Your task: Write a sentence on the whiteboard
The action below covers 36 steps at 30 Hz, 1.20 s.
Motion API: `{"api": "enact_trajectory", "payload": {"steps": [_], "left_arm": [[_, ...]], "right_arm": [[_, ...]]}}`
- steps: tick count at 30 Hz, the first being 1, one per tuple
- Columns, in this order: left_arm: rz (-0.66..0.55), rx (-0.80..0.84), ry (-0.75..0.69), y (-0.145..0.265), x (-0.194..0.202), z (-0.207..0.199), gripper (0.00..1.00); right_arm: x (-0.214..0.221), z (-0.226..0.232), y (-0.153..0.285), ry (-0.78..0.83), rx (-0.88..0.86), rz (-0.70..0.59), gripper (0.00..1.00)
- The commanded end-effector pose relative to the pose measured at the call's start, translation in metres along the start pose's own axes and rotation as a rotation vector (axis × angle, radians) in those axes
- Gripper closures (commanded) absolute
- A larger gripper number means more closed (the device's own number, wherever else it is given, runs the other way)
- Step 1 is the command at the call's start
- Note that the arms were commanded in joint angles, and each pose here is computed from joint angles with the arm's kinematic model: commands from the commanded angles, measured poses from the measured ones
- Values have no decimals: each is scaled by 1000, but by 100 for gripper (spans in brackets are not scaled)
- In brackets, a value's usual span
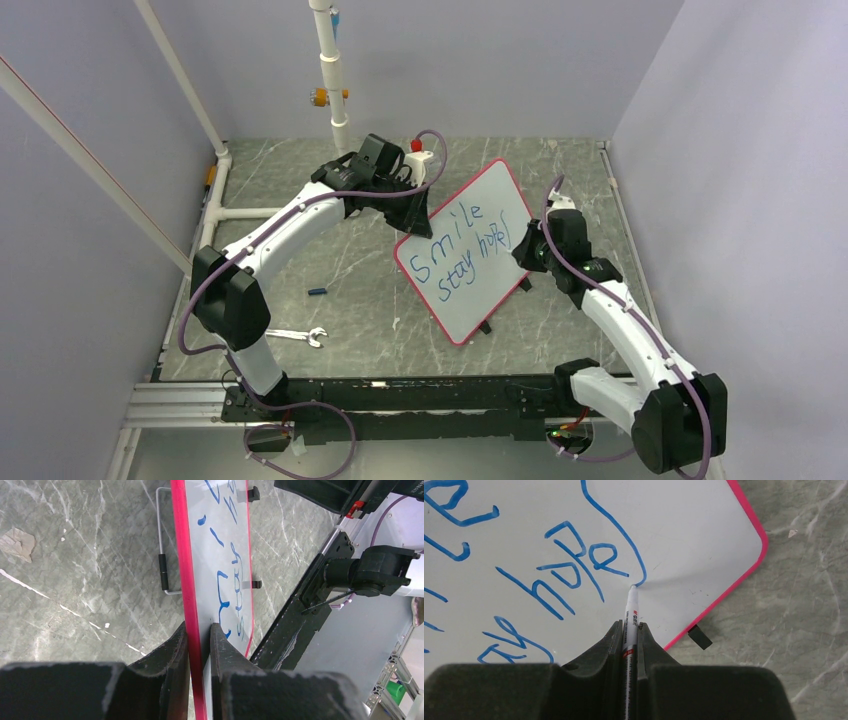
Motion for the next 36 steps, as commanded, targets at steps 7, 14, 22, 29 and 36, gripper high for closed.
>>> {"api": "enact_trajectory", "payload": {"steps": [7,14,22,29,36], "left_arm": [[-28,10,-104,8,-5,-12,100],[-29,10,-105,8,-5,-12,100],[-30,11,-107,9,-5,-12,100],[-29,12,-107,9,-5,-13,100],[-31,11,-107,9,-5,-12,100]], "right_arm": [[-35,26,28,-2,-88,-95,100],[-56,34,37,4,-89,-158,100],[-62,35,19,3,-76,-152,100],[-63,35,9,7,-66,-145,100],[-62,29,0,16,-42,-136,100]]}}
Point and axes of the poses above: each gripper's point midway between its finger pads, its own y axis back along the fingers, its own z axis along the line the jaws close on, x = y × z, the point moved 5 cm from there along y, back along the fingers, and after that the axes turned 7 degrees about -y, right-handed, at the moved point
